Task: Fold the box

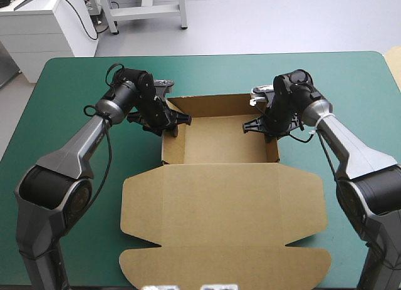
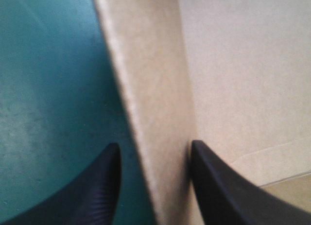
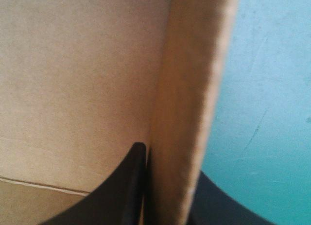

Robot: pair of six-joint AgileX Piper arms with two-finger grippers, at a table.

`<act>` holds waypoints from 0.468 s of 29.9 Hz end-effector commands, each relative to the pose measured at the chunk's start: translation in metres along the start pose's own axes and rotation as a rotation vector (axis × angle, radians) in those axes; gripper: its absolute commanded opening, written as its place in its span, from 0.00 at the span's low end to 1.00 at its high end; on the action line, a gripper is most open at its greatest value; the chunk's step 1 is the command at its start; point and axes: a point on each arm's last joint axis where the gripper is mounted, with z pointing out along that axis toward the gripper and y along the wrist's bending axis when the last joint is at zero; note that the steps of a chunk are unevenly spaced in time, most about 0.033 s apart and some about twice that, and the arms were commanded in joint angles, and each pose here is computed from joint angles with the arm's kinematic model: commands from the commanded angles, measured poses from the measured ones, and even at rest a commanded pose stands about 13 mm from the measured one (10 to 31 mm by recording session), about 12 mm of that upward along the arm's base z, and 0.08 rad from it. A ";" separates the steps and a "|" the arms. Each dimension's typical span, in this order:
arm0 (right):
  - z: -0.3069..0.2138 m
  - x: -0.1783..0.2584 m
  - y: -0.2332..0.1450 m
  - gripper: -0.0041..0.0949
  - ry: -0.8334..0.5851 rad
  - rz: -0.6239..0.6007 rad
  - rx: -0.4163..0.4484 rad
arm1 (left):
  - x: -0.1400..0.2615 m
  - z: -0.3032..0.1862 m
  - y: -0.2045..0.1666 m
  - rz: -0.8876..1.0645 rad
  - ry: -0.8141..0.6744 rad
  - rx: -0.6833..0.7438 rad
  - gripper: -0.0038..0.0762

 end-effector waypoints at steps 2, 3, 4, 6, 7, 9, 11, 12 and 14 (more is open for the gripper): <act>-0.028 -0.001 -0.003 0.44 -0.082 -0.010 -0.003 | 0.002 -0.032 -0.005 0.009 -0.059 0.018 0.76; -0.028 -0.001 -0.003 0.51 -0.082 -0.008 -0.003 | 0.002 -0.032 -0.004 0.010 -0.056 0.015 0.78; -0.028 -0.001 -0.003 0.57 -0.084 -0.004 -0.002 | 0.002 -0.032 -0.004 0.013 -0.055 0.006 0.78; -0.028 -0.002 -0.004 0.67 -0.099 0.021 0.002 | 0.002 -0.032 -0.004 0.013 -0.058 0.006 0.78; -0.029 -0.003 -0.004 0.71 -0.109 0.021 0.001 | 0.002 -0.032 -0.004 0.013 -0.060 0.007 0.78; -0.031 -0.005 -0.003 0.74 -0.124 0.028 -0.002 | 0.002 -0.033 -0.004 0.013 -0.063 0.007 0.78; -0.040 -0.006 -0.003 0.74 -0.141 0.031 -0.005 | 0.001 -0.037 -0.005 0.015 -0.060 0.007 0.77; -0.045 -0.006 -0.003 0.75 -0.144 0.031 -0.006 | 0.001 -0.040 -0.005 0.017 -0.061 0.008 0.76; -0.058 -0.005 -0.003 0.75 -0.152 0.028 0.002 | 0.001 -0.048 -0.006 0.022 -0.085 0.013 0.71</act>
